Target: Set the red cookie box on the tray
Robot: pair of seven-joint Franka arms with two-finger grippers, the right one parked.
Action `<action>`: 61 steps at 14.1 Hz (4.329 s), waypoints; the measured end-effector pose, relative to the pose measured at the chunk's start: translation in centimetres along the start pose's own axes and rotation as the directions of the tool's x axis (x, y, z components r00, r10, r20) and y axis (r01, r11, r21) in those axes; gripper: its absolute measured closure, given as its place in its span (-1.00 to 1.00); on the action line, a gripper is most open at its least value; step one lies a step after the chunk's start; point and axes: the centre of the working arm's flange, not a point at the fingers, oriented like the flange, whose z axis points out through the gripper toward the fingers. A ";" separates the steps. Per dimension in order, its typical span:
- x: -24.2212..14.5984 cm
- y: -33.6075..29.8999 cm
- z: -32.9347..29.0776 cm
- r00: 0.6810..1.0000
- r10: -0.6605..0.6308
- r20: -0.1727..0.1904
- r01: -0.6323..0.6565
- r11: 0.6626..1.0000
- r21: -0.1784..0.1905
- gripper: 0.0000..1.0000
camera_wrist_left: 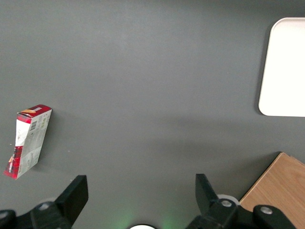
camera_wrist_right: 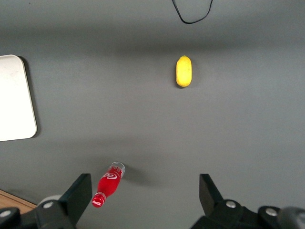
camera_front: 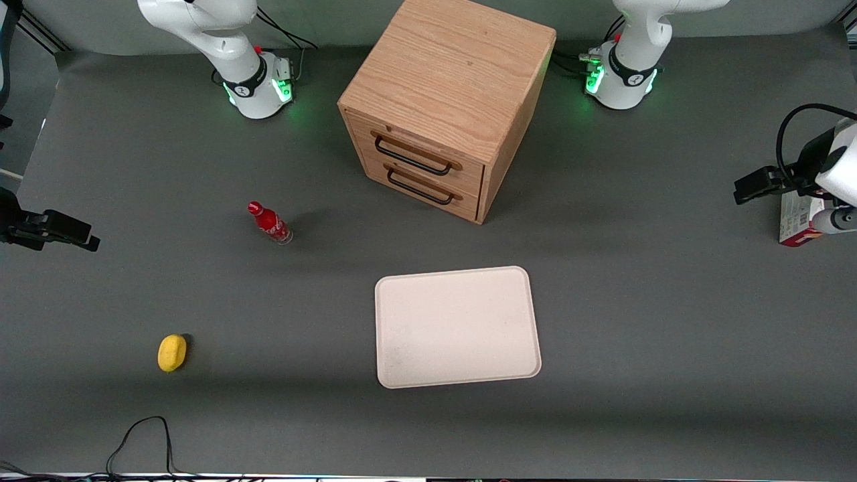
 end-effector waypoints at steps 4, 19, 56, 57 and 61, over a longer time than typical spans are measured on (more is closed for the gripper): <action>-0.1 0.3 -0.7 1.000 0.001 -0.013 -0.001 1.000 -0.003 -1.00; 0.2 -11.6 -0.5 0.990 -0.136 0.035 0.134 0.989 0.063 -1.00; -7.6 -37.0 38.5 0.909 0.416 0.028 -0.416 0.909 0.032 -0.90; -7.6 -37.1 38.5 0.900 0.436 0.027 -0.436 0.899 0.034 -0.71; -8.3 -38.3 38.6 0.879 0.477 0.028 -0.477 0.878 0.032 0.28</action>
